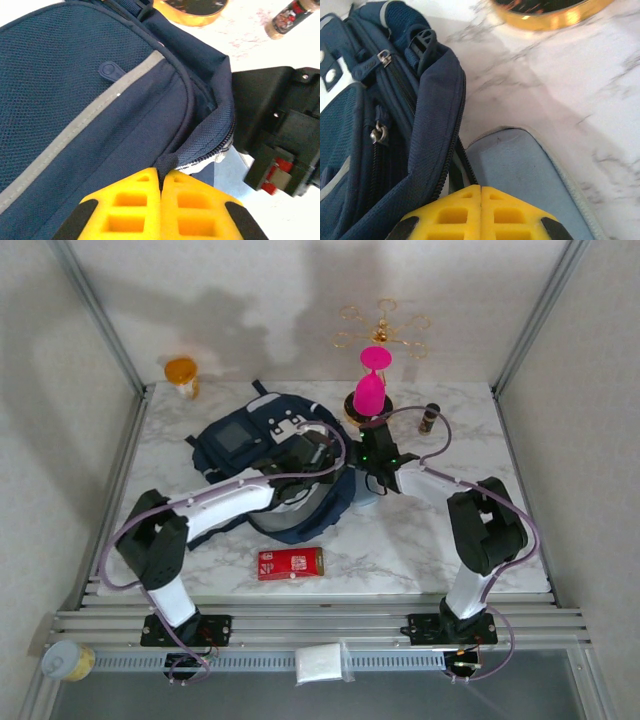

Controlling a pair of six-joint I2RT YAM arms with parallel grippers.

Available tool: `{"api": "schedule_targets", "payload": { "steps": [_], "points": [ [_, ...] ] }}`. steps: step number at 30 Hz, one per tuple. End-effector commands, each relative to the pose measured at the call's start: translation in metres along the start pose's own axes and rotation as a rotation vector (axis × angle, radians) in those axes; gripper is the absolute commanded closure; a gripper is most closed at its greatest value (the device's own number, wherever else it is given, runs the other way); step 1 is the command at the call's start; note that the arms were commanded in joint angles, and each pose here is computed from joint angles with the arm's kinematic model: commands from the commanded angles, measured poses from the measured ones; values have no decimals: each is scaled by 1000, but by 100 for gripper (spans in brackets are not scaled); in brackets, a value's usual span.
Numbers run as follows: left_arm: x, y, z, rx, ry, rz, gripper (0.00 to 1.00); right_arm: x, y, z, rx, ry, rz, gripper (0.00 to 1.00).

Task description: Pack the student bag

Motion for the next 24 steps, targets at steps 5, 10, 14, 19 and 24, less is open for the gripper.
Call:
{"api": "schedule_targets", "payload": {
  "steps": [5, 10, 14, 19, 24],
  "points": [
    [-39, 44, 9, -90, -59, -127, 93, 3, 26, -12, -10, 20, -19, 91],
    [-33, 59, -16, -87, -70, -119, 37, -4, 31, -48, -19, -24, -63, 65],
    [-9, 70, -70, -159, -105, -140, 35, -14, 17, -82, 28, -23, -71, 55],
    [70, 43, -120, -232, -55, -284, 31, 9, -6, -120, 62, -24, -75, 45],
    [149, 1, -140, -245, 58, -409, 30, 76, -84, -125, 217, 4, -148, 40]
  ]
}}
Point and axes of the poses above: each hand's point on the last joint's axis, 136 mm out from that joint toward the fingers, its own z axis out along the fingers, its own x axis along the line the jaws close on, y = z × x, the point moved 3 cm from there along -z, back along the fingers, and after that the axes turned 3 degrees about z, right-handed, at the moved point
